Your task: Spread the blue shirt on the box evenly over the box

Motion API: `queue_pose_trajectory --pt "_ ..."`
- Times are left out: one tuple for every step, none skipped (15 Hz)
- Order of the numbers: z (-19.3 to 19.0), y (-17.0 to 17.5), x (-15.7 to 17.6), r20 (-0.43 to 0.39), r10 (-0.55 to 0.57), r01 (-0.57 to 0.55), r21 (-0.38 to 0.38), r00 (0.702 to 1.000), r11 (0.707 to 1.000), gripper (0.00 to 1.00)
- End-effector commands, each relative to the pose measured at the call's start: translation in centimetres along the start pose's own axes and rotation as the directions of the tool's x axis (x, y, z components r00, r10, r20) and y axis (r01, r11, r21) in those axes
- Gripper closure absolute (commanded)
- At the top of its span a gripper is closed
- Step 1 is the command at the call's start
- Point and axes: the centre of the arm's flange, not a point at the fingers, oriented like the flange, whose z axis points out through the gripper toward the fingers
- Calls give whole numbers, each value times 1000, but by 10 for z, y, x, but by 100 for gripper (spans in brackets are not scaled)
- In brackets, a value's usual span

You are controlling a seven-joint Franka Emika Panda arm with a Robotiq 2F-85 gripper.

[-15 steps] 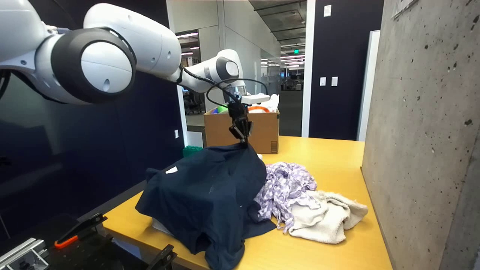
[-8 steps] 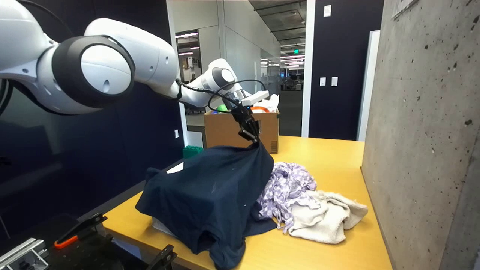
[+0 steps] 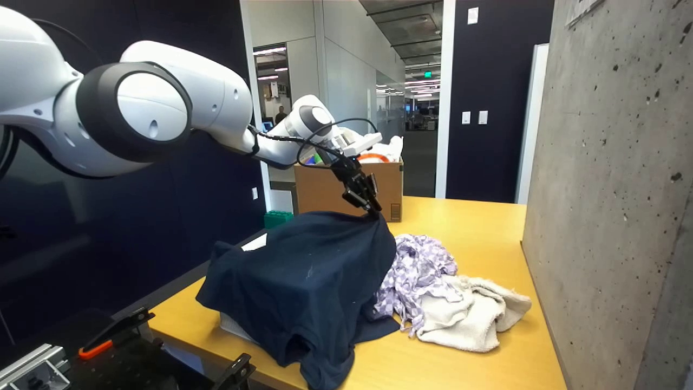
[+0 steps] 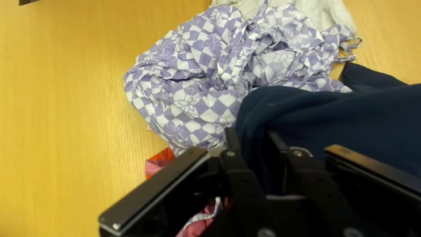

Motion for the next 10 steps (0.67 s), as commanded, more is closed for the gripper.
queue_pose_trajectory --pt "-7 74 12 54 22 -23 13 998 1000 43" --pt "-16 73 10 59 39 -41 33 997 999 36" --pt "-25 72 9 57 47 -49 41 997 998 28" --pt "-40 68 10 63 64 -68 57 996 996 21" --pt "-57 64 12 78 85 -91 72 993 993 13" --pt "-81 47 15 87 105 -112 86 991 990 6" --pt "-101 32 16 94 120 -130 104 988 986 0" --pt "-121 11 19 96 138 -150 138 986 979 0" --pt "-136 -9 24 103 147 -162 156 984 974 0" --pt "-144 -29 35 103 157 -174 180 982 968 0"
